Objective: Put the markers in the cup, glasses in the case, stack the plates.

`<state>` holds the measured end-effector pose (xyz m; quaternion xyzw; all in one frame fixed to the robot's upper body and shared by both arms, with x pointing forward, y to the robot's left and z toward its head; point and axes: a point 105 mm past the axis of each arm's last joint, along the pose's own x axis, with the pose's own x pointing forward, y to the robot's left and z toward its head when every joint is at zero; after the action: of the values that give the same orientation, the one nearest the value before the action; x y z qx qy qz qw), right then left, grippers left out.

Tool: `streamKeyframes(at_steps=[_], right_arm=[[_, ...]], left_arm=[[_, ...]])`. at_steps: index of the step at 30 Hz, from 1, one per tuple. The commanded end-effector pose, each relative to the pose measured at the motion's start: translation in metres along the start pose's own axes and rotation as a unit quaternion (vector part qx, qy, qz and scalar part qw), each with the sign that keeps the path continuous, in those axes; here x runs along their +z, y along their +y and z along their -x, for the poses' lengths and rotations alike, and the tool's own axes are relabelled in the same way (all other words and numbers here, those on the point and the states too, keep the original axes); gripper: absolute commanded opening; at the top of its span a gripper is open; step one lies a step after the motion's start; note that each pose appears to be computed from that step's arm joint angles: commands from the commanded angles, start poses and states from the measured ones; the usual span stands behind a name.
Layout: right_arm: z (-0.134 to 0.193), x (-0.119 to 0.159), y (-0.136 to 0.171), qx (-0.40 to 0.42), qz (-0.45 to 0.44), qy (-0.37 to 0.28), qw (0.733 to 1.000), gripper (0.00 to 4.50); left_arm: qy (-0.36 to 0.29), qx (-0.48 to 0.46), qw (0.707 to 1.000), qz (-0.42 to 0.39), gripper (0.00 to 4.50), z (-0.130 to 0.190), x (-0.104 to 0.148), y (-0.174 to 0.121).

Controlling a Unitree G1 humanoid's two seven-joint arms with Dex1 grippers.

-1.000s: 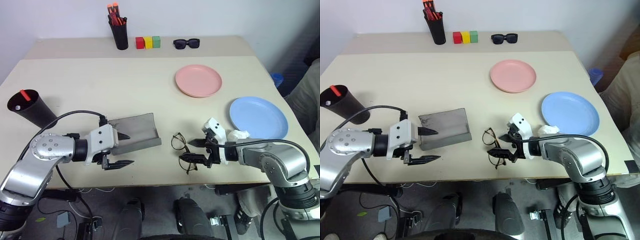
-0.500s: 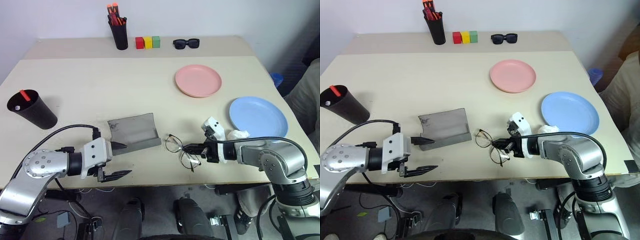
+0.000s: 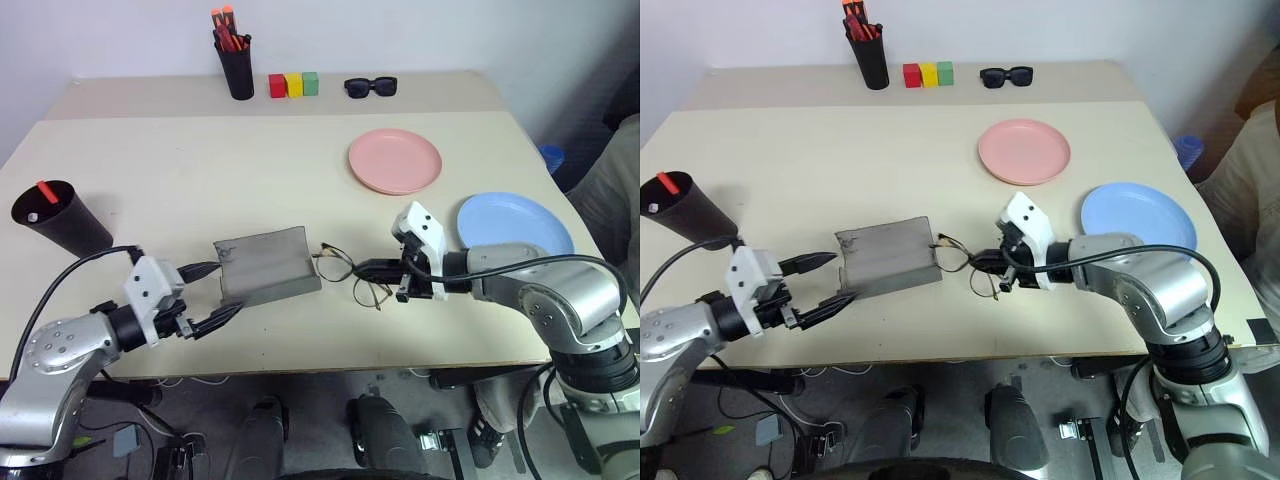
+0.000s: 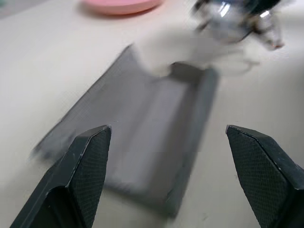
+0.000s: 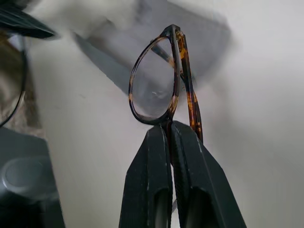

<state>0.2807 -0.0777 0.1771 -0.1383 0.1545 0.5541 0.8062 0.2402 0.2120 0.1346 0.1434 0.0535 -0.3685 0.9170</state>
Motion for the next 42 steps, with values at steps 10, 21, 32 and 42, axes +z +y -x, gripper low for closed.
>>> streamKeyframes(at_steps=[10, 21, 32, 42], right_arm=[[-0.079, 0.067, -0.004, 0.033, 0.177, -0.035, 0.983, 0.02], [-0.119, 0.062, 0.000, 0.080, 0.215, -0.017, 0.973, 0.02], [-0.100, 0.029, 0.014, 0.130, 0.220, 0.027, 0.967, 0.02], [-0.106, 0.028, 0.006, 0.103, 0.213, 0.027, 0.971, 0.93]], left_arm=[[0.004, 0.120, 0.992, 0.039, 3.98, 0.049, -0.025, 0.025], [0.011, 0.095, 0.994, 0.048, 3.98, 0.053, -0.033, 0.008], [0.006, 0.084, 0.996, 0.043, 3.98, 0.043, -0.030, 0.008], [-0.004, 0.070, 0.997, 0.041, 3.98, 0.031, -0.026, 0.008]])
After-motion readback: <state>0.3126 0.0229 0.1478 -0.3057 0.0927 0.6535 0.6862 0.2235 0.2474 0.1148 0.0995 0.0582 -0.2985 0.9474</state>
